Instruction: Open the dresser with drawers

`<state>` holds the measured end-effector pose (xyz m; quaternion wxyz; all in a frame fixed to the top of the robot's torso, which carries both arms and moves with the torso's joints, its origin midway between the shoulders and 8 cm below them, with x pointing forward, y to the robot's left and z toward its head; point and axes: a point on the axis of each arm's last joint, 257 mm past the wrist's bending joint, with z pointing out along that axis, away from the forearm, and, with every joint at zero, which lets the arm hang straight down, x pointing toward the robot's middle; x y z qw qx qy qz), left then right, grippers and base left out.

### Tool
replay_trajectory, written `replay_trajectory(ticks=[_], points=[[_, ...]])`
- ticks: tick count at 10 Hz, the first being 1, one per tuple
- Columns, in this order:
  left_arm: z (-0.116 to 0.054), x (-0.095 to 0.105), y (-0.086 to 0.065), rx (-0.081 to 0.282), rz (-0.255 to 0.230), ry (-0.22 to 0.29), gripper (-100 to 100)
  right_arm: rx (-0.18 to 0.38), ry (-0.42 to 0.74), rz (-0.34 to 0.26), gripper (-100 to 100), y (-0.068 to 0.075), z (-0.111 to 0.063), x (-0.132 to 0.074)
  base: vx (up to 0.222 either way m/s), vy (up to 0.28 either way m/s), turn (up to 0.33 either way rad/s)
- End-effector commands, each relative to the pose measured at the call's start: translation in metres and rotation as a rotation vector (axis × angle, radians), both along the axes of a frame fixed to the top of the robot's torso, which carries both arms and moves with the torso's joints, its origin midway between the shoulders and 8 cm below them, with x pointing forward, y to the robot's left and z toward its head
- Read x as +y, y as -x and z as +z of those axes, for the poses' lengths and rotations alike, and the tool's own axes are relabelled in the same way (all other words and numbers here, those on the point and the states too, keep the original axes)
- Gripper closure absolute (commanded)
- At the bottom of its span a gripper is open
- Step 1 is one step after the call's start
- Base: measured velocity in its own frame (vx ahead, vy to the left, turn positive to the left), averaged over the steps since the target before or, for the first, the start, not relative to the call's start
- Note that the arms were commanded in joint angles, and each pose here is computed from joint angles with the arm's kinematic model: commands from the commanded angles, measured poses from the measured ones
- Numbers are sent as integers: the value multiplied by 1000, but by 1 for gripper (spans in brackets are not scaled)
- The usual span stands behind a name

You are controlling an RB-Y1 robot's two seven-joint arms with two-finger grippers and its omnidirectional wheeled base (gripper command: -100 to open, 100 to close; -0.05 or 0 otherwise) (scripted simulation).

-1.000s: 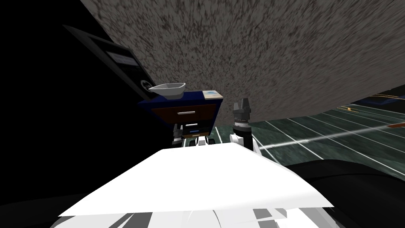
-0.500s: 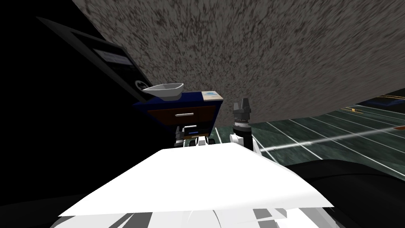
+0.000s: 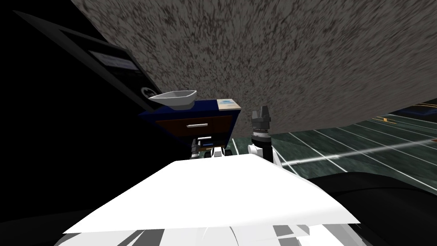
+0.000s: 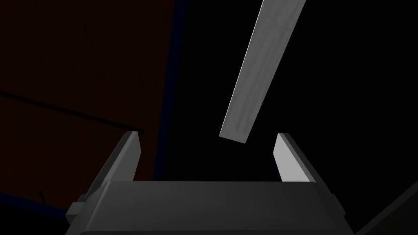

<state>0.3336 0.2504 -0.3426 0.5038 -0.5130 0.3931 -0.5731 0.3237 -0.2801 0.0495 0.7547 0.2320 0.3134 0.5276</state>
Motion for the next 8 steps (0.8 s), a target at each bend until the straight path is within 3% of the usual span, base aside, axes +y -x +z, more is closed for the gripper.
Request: replay_trajectory(ticks=[1, 3, 6, 7, 8], points=[[-21, -2, 8, 43, -2, 0, -100, 0, 0, 0, 0, 0, 0, 0, 51, -31, 10], [-35, -6, 15, 73, -2, 6, -100, 0, 0, 0, 0, 0, 0, 0, 42, -27, 9], [-26, -2, 4, 64, -1, 3, -100, 0, 0, 0, 0, 0, 0, 0, 41, -5, 0], [-27, -2, 7, 62, -1, 3, -100, 0, 0, 0, 0, 0, 0, 0, 35, 0, 0], [-32, -4, 12, 64, -2, 4, 100, 0, 0, 0, 0, 0, 0, 0, -28, -4, 4]])
